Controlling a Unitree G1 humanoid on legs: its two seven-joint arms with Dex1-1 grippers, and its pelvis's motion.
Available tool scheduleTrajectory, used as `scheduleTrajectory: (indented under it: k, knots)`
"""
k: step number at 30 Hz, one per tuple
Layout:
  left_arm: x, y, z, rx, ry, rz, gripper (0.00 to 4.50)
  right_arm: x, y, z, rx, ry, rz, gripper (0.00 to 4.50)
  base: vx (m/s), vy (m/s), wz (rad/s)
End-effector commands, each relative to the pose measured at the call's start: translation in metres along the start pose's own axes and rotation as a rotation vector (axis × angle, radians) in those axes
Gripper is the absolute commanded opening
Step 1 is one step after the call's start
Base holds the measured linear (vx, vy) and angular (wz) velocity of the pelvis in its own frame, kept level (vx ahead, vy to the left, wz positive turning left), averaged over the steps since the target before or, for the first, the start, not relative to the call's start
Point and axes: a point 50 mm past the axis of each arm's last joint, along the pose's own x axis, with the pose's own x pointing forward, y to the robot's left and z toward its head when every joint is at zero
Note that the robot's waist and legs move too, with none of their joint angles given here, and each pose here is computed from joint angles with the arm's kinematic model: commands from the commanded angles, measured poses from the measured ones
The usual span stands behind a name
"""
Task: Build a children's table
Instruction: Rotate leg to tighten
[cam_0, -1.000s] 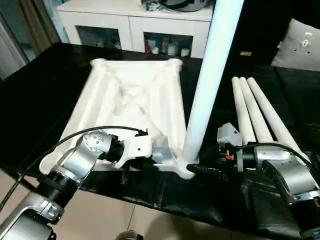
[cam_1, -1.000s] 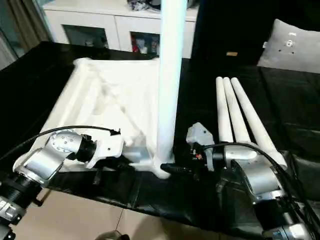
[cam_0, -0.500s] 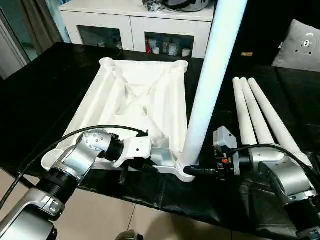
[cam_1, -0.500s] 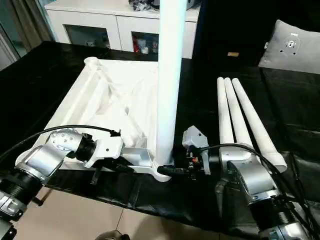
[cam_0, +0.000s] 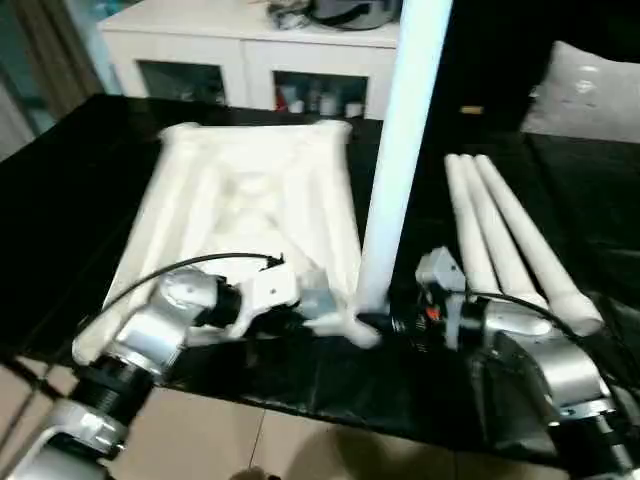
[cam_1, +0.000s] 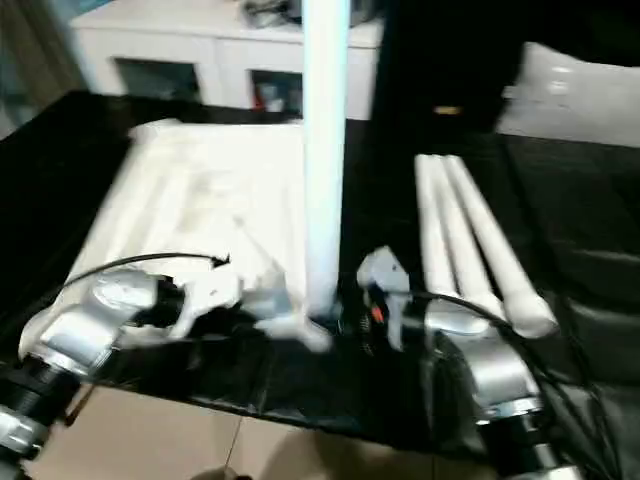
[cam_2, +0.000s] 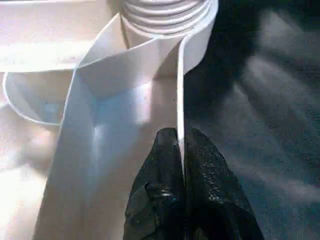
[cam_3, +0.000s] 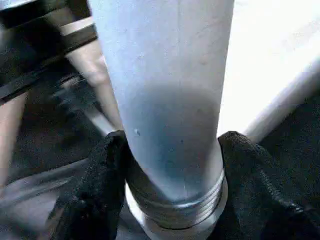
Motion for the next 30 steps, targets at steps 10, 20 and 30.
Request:
scheduleTrajectory:
  k: [10, 20, 30]
  knots:
    - [0.055, 0.004, 0.076, -0.18, -0.211, 0.352, 0.0, 0.058, 0.011, -0.013, 0.25, 0.021, -0.367, 2.54, 0.0, 0.0, 0.0]
    - [0.052, 0.006, 0.074, -0.148, -0.167, 0.357, 0.0, 0.043, -0.002, -0.009, 0.252, -0.047, -0.463, 3.73, 0.0, 0.0, 0.0]
    - [0.05, 0.015, 0.066, -0.127, -0.133, 0.36, 0.27, -0.002, -0.007, 0.005, 0.173, -0.12, -0.5, 4.46, 0.0, 0.0, 0.0]
